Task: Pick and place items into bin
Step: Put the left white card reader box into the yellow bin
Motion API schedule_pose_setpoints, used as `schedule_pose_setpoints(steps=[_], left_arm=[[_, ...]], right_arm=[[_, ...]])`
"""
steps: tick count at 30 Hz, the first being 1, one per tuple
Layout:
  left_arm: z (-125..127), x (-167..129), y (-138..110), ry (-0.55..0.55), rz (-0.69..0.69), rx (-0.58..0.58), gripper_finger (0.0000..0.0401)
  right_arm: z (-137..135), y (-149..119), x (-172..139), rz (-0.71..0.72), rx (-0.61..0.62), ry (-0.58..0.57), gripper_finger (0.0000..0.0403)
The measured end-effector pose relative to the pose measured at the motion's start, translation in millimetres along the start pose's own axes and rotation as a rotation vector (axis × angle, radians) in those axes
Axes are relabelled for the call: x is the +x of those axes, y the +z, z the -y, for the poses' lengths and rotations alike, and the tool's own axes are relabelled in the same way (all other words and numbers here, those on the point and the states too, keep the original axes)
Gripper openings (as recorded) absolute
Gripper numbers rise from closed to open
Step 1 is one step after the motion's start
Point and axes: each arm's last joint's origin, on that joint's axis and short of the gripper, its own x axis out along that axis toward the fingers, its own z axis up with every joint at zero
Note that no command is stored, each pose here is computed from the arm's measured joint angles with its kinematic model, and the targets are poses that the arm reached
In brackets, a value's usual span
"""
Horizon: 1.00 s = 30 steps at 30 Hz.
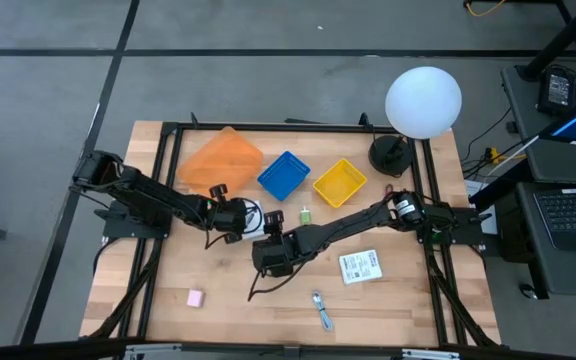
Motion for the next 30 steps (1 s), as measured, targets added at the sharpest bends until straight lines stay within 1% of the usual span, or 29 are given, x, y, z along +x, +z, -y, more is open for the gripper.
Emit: schedule_pose_setpoints(steps=[6, 15, 17, 22, 26, 30], left_arm=[[0.2, -0.2, -0.7, -0.017, -0.012, -0.03, 0.0002], [3.3, -1.7, -1.2, -0.064, -0.028, -0.237, 0.0002], [6.0, -3.1, -1.3, -0.078, -0.023, -0.262, 0.0002], [13.0, -9.9, -2.1, -0.12, 0.0, -0.263, 0.0002], [14.8, -17.7, -1.1, -0.136, 0.007, -0.229, 0.0002], [13.9, -19.5, -2.1, -0.111, -0.003, -0.204, 0.0002]], right_arm=[[0.0, 0.0, 0.0, 0.0, 0.0, 0.0, 0.0229], [-0.1, -0.1, 0.2, 0.0, 0.0, 0.0, 0.0229], [-0.1, -0.1, 0.2, -0.001, 0.0, 0.0, 0.0229], [-0.1, -0.5, 0.1, -0.005, -0.003, 0.0, 0.0229], [-0.2, -0.7, 0.1, -0.007, -0.004, 0.0, 0.0229], [-0.1, -0.7, 0.1, -0.007, -0.004, 0.0, 0.0229]])
